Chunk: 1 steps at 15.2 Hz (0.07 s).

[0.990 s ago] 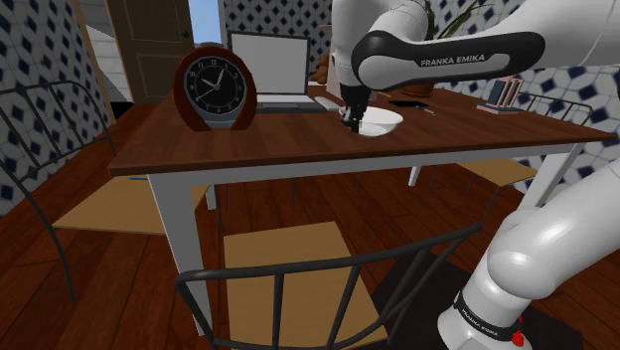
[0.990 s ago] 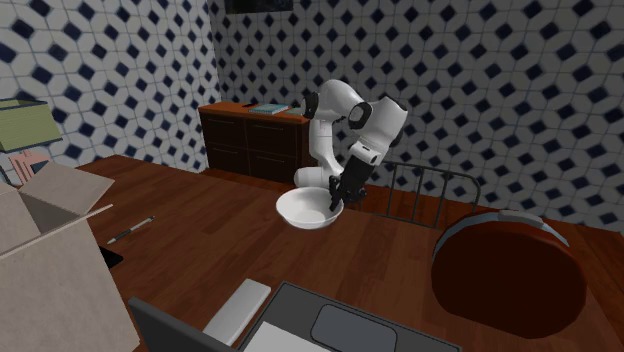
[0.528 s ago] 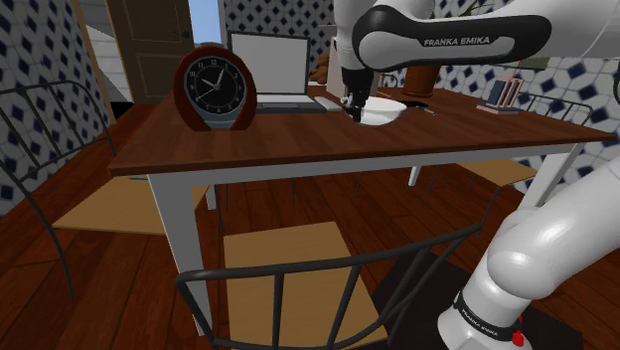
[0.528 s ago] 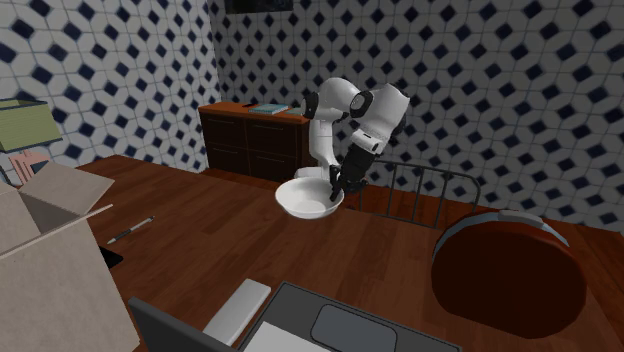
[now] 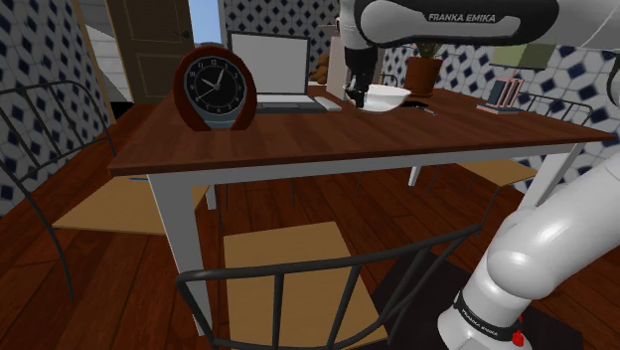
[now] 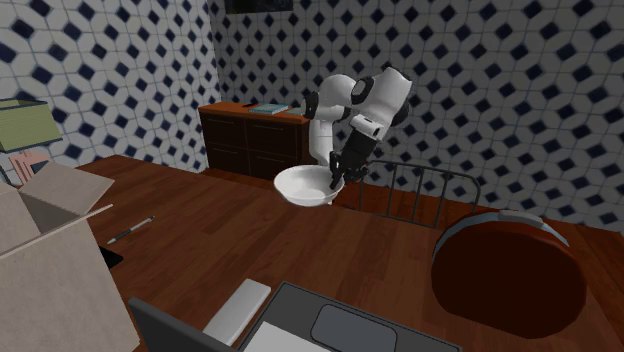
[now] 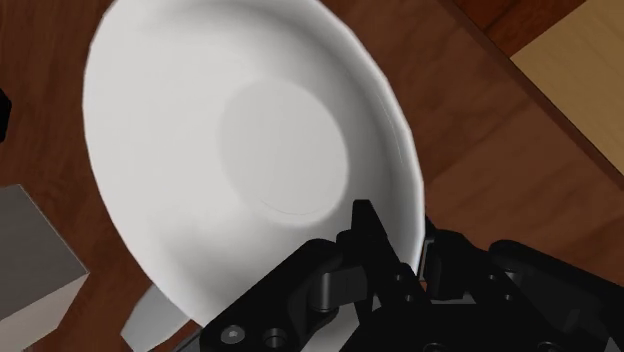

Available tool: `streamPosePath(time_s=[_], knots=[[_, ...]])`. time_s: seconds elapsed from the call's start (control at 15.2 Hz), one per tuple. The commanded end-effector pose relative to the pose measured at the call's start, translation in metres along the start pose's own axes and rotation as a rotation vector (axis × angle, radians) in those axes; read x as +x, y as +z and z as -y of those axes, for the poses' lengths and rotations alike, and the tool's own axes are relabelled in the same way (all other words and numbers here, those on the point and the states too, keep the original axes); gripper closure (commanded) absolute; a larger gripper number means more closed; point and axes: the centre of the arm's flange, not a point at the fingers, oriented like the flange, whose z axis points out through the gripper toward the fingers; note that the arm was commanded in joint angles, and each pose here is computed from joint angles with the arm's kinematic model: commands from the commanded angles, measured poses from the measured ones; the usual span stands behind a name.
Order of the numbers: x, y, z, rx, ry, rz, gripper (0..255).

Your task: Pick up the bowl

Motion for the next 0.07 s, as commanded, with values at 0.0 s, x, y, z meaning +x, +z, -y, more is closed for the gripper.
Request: streamPosePath(time_s=[0.0], knots=[[0.0008,-0.0034,-0.0009,0.0,0.0,0.0,255]])
